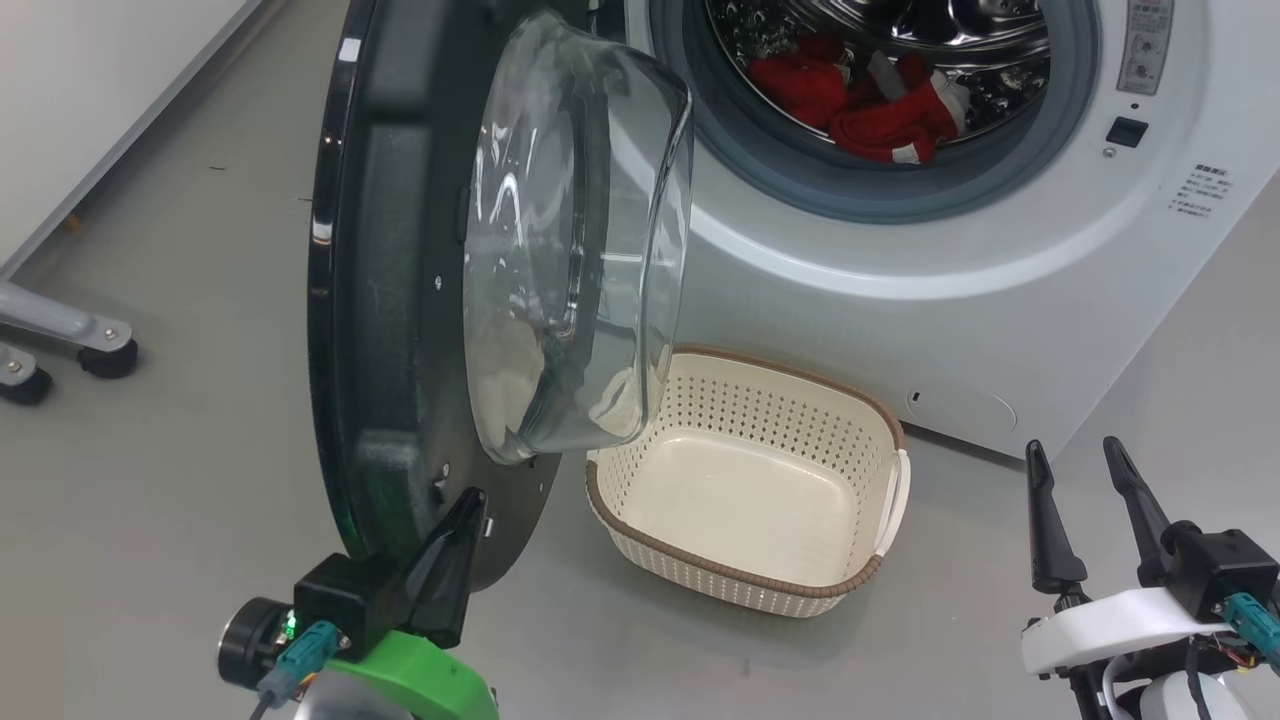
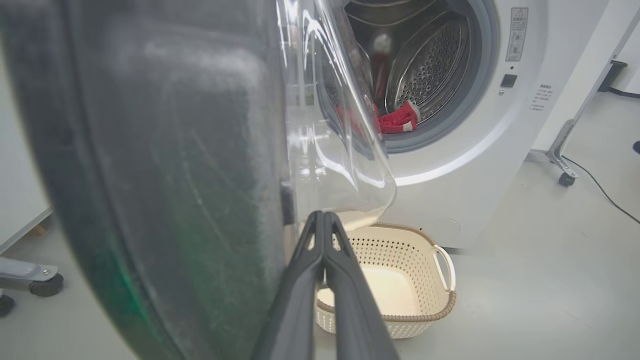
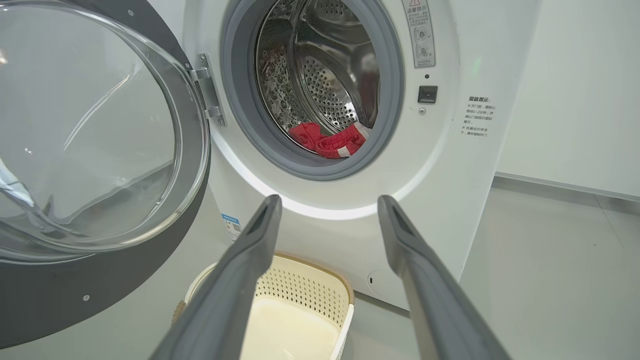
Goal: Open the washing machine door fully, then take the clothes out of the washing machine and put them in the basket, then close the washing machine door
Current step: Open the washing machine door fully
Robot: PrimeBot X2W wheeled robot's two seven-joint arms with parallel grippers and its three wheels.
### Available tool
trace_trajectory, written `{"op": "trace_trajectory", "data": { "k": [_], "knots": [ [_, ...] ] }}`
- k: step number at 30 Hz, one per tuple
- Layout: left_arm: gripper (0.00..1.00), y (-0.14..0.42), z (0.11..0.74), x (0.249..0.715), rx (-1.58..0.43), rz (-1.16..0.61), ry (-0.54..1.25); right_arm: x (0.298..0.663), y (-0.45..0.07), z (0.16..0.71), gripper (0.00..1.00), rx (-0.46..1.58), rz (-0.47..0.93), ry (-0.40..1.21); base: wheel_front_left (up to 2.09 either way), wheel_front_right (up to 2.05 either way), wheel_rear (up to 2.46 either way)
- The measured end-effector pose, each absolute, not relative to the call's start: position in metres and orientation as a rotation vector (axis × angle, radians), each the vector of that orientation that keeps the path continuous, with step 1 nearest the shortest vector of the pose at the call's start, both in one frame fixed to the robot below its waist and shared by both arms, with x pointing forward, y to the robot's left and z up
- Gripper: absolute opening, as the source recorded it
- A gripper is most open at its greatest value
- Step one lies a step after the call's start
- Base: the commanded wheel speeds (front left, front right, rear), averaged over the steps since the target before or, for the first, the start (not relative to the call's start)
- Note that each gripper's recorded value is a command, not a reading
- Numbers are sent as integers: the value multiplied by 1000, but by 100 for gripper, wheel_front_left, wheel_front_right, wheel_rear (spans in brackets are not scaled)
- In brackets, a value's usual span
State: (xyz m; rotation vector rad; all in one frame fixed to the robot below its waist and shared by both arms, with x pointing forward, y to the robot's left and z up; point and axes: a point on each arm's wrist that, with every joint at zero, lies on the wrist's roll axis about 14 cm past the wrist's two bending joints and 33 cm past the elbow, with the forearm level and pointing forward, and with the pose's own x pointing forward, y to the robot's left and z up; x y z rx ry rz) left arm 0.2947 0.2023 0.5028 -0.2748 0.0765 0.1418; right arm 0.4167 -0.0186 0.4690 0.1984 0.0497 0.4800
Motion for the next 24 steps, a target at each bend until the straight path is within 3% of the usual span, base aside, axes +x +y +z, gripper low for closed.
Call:
{"op": "trace_trajectory", "data": {
  "k": [24],
  "knots": [
    [0,289,483,277,-199,349,128,407,-34,475,100,209,443,39,0,0,0]
  ]
}}
